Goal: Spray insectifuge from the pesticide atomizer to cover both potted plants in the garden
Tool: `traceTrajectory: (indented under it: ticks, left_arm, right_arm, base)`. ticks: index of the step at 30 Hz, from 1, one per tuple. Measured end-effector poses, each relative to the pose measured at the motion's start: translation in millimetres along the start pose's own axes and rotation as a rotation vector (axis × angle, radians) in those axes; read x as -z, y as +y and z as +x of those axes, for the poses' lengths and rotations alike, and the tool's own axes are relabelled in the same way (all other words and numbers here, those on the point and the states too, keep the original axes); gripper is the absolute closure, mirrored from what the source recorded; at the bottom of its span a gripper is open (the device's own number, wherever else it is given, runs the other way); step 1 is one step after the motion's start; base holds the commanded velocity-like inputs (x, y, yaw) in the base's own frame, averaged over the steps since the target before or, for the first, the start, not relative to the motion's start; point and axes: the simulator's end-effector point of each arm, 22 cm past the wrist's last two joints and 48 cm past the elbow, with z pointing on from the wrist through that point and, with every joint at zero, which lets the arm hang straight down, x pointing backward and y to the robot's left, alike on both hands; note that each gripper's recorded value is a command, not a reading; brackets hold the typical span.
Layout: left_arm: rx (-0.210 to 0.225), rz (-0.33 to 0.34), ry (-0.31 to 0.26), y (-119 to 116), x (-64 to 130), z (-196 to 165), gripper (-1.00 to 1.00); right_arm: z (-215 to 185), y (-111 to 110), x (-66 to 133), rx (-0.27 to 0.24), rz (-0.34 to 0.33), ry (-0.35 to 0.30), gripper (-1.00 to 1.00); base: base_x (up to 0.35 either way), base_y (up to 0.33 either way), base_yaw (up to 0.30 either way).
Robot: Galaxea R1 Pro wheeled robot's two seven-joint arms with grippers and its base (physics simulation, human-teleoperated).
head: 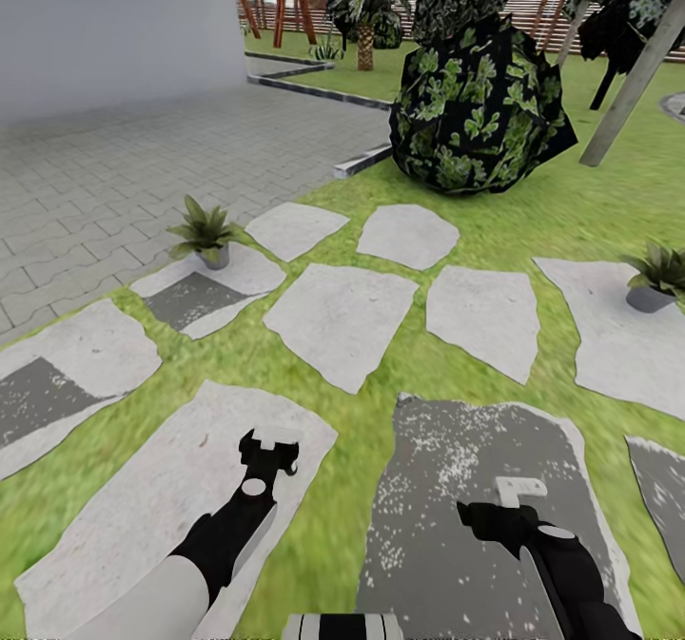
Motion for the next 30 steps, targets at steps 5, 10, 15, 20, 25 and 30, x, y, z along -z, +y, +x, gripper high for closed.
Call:
traceTrajectory:
  ticks: [5,10,15,20,25,30]
  left_arm:
    - [0.004,0.002,-0.008,-2,-2.9,4,-1.00]
    - [0.004,0.002,-0.007,-4,-8.5,15,-1.00]
    - [0.006,0.003,-0.002,-7,-15.0,28,-1.00]
    - [0.006,0.004,0.005,-10,-21.6,43,-1.00]
    - [0.006,0.005,0.013,-13,-28.2,58,-1.00]
    - [0.006,0.007,0.020,-16,-34.7,72,-1.00]
  right_arm:
    - [5,0,-4.9,0.000,0.000,0.005,-1.00]
    - [12,0,-14.2,0.000,0.000,0.006,-1.00]
    - [22,0,-25.1,0.001,0.001,0.013,-1.00]
    - [32,0,-36.2,0.001,0.001,0.021,-1.00]
    - [43,1,-47.4,0.001,0.001,0.028,-1.00]
    - [53,1,-58.6,0.002,0.001,0.034,-1.00]
  base:
    - [0.000,0.000,0.000]
    - [0.000,0.000,0.000]
    - [0.000,0.000,0.000]
    - [0.000,0.000,0.000]
    - [0.000,0.000,0.000]
    - [0.000,0.000,0.000]
